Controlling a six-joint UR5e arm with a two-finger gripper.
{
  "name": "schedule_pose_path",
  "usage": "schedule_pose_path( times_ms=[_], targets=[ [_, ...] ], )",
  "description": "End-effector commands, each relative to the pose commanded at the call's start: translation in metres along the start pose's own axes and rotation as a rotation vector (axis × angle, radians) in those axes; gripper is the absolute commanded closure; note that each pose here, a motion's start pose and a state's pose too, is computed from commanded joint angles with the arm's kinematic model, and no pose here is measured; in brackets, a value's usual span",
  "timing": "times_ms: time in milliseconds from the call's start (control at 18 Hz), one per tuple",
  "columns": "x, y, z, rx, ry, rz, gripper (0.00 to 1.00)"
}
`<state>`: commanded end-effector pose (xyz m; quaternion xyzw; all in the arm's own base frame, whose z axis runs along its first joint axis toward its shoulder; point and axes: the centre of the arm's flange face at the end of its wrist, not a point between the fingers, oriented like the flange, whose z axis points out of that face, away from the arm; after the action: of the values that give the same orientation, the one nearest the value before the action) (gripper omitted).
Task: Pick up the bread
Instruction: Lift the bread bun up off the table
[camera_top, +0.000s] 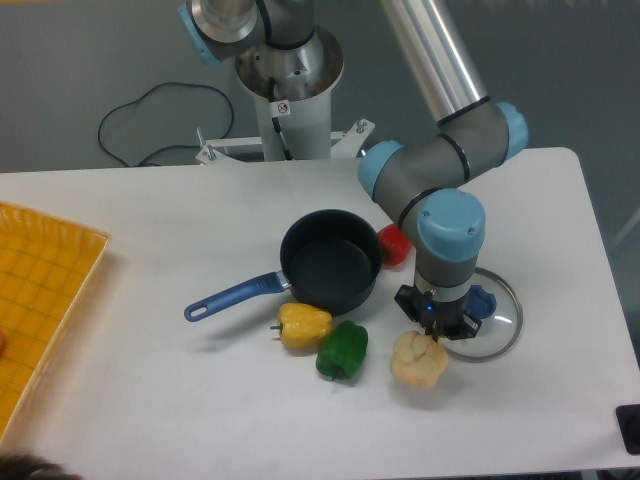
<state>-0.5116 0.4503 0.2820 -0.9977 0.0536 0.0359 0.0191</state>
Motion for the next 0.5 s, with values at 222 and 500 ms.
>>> schedule_pose_path(
  times_ms=[222,500],
  targets=[
    [-0.005,0.02,-0.024,-0.007,0.012,0.017,1.0],
    [-0.016,0.035,-0.053,-0.035,0.076,0.084,1.0]
  ],
)
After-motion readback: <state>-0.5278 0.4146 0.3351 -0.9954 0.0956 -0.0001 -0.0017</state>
